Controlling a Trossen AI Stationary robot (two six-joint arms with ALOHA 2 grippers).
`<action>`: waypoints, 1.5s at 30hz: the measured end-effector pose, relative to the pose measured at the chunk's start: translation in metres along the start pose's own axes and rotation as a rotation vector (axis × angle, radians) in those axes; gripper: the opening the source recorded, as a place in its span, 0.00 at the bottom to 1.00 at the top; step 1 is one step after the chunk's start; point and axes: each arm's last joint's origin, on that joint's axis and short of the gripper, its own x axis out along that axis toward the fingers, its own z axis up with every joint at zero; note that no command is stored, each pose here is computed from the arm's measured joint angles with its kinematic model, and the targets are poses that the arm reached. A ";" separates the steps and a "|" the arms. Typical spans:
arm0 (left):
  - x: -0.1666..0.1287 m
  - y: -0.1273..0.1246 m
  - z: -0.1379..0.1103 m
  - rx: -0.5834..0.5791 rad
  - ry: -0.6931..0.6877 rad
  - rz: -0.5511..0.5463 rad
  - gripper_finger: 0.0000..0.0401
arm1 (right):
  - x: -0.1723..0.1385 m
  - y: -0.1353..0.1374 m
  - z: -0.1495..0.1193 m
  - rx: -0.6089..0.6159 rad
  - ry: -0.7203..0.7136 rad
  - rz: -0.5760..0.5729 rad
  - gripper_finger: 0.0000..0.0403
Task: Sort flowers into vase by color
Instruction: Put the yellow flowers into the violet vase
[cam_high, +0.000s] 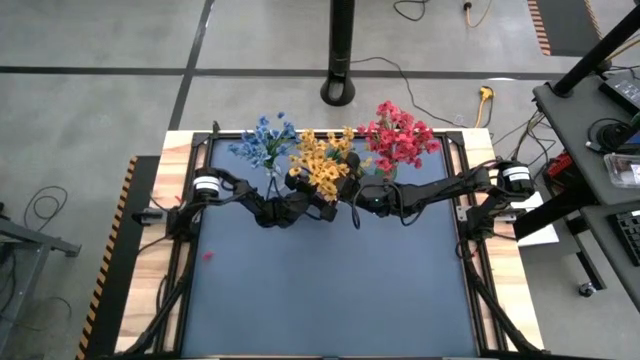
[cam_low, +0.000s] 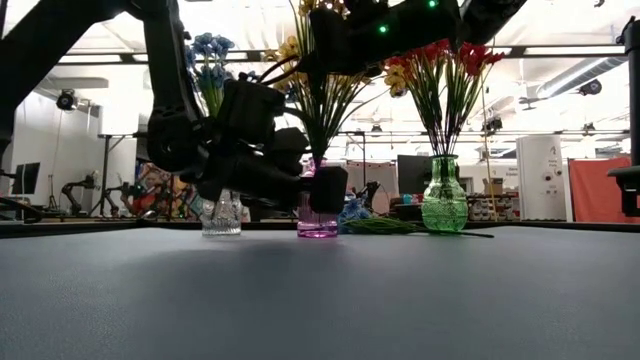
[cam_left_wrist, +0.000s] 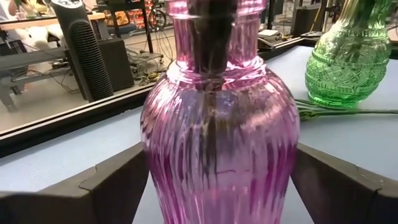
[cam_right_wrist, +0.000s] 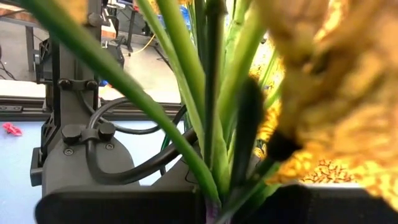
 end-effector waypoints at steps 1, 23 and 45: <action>0.000 0.000 0.000 0.000 0.000 0.001 0.87 | 0.000 0.000 0.000 0.000 0.000 0.000 0.05; 0.002 0.002 0.000 -0.004 0.003 0.008 0.71 | 0.001 -0.003 -0.001 0.034 0.003 -0.005 0.05; 0.001 0.002 -0.002 0.010 0.016 0.011 0.70 | 0.017 -0.028 0.003 0.132 0.121 -0.070 0.05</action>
